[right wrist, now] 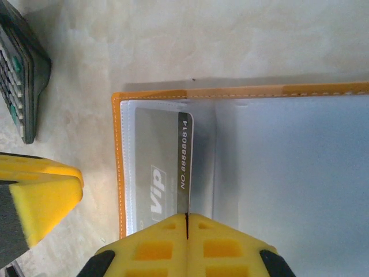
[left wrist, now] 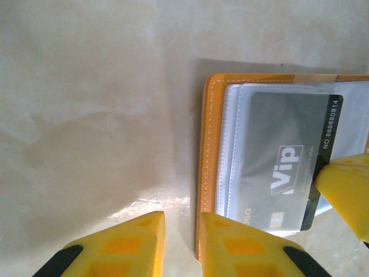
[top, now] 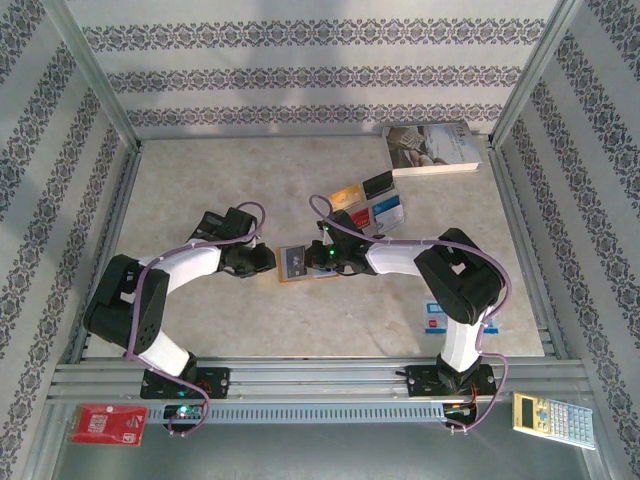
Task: Take the credit cards out of the card holder
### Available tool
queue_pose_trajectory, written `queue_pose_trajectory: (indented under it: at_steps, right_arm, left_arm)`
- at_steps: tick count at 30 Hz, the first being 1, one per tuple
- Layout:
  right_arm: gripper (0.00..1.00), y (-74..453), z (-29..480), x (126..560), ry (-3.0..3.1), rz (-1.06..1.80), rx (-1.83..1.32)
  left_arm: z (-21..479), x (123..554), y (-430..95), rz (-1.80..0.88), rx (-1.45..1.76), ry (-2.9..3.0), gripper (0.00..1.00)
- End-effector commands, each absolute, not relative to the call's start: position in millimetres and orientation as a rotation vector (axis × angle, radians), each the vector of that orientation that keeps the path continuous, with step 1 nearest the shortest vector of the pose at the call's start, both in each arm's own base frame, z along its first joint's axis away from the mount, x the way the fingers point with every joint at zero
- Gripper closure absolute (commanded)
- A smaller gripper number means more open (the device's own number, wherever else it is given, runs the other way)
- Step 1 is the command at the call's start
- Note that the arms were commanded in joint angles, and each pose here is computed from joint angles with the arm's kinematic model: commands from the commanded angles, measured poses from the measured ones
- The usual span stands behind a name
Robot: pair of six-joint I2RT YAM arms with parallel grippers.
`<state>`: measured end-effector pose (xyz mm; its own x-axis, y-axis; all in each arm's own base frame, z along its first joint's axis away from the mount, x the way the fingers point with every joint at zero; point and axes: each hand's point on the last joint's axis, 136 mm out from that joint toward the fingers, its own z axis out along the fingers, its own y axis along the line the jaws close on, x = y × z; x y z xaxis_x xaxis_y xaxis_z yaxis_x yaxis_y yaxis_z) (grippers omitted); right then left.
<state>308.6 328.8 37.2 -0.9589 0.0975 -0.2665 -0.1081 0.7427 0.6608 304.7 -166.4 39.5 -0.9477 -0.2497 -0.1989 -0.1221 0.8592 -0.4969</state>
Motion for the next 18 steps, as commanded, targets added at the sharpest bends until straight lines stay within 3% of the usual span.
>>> queue_pose_trajectory:
  at_steps: [1,8,18]
  right_arm:
    - [1.00,320.6,39.5,310.5,2.655,0.993,0.024]
    - [1.00,326.8,35.5,303.9,2.712,0.977,-0.007]
    - [1.00,334.3,31.4,298.3,2.742,1.001,-0.045]
  left_arm:
    - [63.6,309.2,-181.3,-0.830,-0.230,2.723,0.77]
    - [61.4,319.9,-205.4,-0.952,-0.215,2.705,0.80]
    - [26.7,321.5,-200.8,-0.847,-0.231,2.797,0.87]
